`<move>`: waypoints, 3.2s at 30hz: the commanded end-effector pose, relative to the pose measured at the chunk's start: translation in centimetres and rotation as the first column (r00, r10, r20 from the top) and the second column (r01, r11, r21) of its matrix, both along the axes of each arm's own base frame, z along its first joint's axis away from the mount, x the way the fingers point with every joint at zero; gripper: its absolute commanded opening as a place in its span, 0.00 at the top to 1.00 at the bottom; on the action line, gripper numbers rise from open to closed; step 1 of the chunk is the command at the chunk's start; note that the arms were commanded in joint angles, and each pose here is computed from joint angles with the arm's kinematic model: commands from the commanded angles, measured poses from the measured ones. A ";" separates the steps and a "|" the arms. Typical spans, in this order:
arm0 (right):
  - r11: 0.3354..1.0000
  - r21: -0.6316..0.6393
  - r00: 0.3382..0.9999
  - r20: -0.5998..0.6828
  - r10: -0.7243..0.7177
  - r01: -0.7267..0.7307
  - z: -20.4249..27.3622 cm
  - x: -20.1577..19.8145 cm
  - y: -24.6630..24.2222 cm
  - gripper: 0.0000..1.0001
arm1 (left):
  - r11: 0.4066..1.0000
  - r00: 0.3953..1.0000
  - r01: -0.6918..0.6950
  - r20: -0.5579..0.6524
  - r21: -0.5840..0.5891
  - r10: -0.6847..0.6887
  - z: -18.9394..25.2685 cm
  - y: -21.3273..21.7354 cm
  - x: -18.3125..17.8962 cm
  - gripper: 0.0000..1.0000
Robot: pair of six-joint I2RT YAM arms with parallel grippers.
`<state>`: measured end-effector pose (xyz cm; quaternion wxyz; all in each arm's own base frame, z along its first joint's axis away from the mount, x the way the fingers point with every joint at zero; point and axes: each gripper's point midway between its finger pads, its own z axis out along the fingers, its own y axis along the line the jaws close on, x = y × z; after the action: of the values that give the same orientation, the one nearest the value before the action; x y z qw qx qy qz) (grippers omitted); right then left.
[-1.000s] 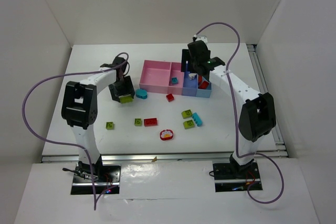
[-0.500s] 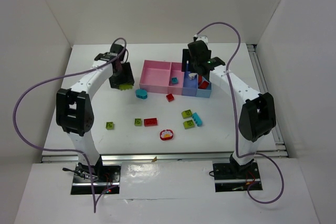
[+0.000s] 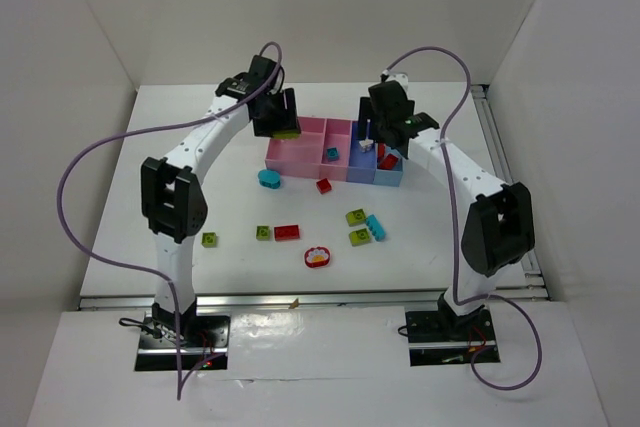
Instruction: Sort the legos into containers by color
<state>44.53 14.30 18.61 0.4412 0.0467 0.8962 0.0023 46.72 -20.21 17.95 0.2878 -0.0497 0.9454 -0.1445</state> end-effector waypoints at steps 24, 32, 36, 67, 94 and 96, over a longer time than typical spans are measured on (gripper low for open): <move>0.973 0.177 0.899 -0.385 0.207 -0.148 -10.4 -16.6 0.0 0.18 | 0.992 0.993 0.115 -0.001 -0.055 -0.115 0.6 -2.6 -0.1 0.03; 0.963 0.216 0.846 -0.472 0.248 -0.162 -12.8 -19.9 -0.1 0.26 | 0.995 0.995 0.095 -0.003 -0.009 -0.095 1.3 -1.1 -1.6 0.04; 0.964 0.199 0.828 -0.501 0.254 -0.175 -14.4 -19.9 -0.2 0.30 | 0.996 0.996 0.088 -0.005 -0.015 -0.088 1.4 -1.0 -1.9 0.05; 0.968 0.167 0.976 -0.081 0.202 -0.186 0.2 -5.5 4.0 0.60 | 0.987 0.983 0.011 -0.181 0.163 0.019 -6.6 5.0 -10.4 0.07; 0.960 0.188 0.969 -0.095 0.226 -0.206 -2.9 4.3 9.9 0.18 | 0.992 0.980 0.040 -0.198 0.123 -0.015 -12.8 4.8 -7.4 0.04; 0.964 0.179 0.973 -0.088 0.215 -0.197 -2.4 4.2 9.6 0.14 | 0.993 0.983 0.027 -0.181 0.117 -0.005 -12.5 5.0 -6.7 0.03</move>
<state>47.86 23.17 13.36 0.3547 -0.0111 0.9281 0.1123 38.68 -15.79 5.38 0.1848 -0.0273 0.9786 -0.0857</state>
